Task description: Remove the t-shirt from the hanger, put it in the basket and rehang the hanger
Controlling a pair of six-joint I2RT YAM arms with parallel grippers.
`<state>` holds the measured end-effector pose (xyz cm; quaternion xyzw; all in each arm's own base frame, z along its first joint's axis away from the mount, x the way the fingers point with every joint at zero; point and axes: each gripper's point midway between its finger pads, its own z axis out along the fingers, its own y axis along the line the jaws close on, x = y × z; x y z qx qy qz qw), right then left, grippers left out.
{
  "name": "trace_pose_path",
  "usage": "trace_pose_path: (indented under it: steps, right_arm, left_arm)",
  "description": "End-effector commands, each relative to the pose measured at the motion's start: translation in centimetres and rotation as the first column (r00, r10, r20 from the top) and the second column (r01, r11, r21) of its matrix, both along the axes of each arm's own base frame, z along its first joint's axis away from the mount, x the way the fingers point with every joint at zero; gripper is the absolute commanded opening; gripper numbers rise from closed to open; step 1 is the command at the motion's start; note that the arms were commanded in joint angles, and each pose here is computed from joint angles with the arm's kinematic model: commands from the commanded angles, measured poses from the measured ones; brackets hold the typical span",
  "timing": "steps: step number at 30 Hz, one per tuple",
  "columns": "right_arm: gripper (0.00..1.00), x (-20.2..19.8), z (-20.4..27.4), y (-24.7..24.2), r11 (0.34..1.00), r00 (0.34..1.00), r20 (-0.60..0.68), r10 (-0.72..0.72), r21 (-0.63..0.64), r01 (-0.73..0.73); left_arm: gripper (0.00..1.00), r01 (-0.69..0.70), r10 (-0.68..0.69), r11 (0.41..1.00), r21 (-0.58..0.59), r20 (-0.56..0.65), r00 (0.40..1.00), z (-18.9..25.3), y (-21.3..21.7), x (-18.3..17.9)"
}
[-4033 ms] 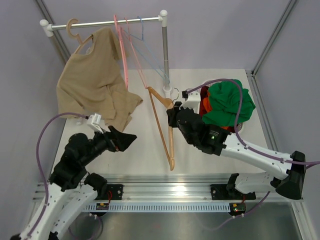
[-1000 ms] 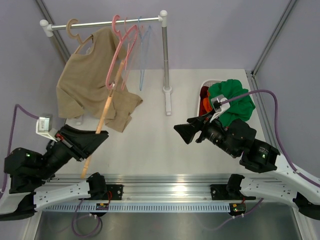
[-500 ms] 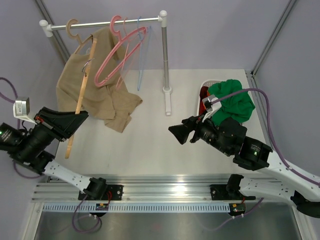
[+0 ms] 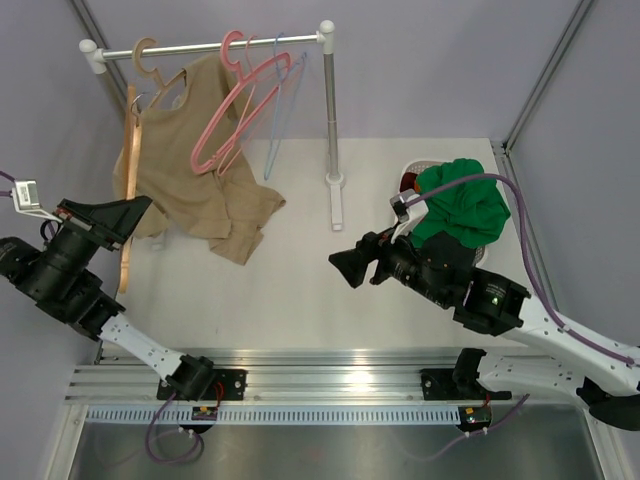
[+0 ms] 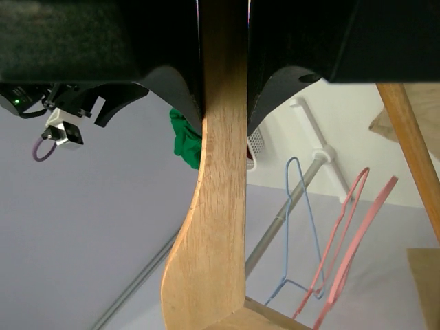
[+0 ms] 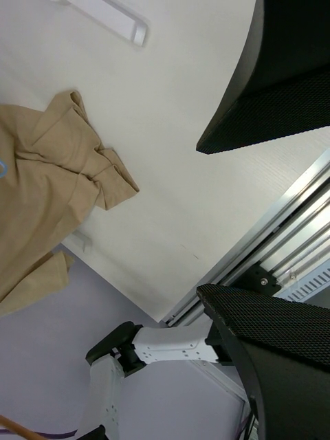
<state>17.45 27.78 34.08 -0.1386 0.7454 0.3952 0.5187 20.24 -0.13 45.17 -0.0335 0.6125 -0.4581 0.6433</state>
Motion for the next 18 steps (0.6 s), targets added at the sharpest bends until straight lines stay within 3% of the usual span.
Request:
trace_pose_path:
  steps: [1, 2, 3, 8, 13, 18]
  right_arm:
    - [0.84, 0.0, 2.2, 0.9, 0.998, 0.999, 0.035, 0.031, 0.047, -0.032]
    - [0.84, -0.1, 2.1, 1.1, 0.998, 0.999, 0.033, 0.037, 0.045, -0.038]
    - [0.84, -0.2, 2.4, 1.3, 0.998, 0.999, 0.033, 0.043, 0.049, -0.044]
    - [0.84, -0.2, 2.3, 1.3, 0.998, 0.999, 0.029, 0.046, 0.049, -0.047]
    - [0.84, 0.4, 2.1, 1.5, 0.999, 0.999, 0.044, 0.032, 0.023, -0.033]
    - [0.81, 0.8, 1.7, 1.6, 1.000, 0.997, 0.068, 0.024, 0.006, -0.024]
  left_arm:
    - [0.00, 0.087, -0.088, 0.996, -0.012, -0.062, 0.994, -2.4, -1.7, 1.4]
    - [0.00, 0.086, -0.085, 0.994, 0.069, -0.008, 0.996, -3.0, -2.3, 1.7]
    - [0.00, 0.082, -0.084, 0.996, -0.033, -0.084, 0.993, -3.6, -1.8, 2.5]
    - [0.00, 0.074, -0.073, 0.997, 0.036, -0.014, 0.997, -3.1, -3.6, 1.9]
    - [0.00, 0.048, -0.065, 0.988, 0.147, 0.110, 0.992, 1.7, -7.6, -2.2]
    - [0.00, -0.063, 0.014, 0.975, 0.213, 0.221, 0.975, 6.7, -9.9, -4.9]
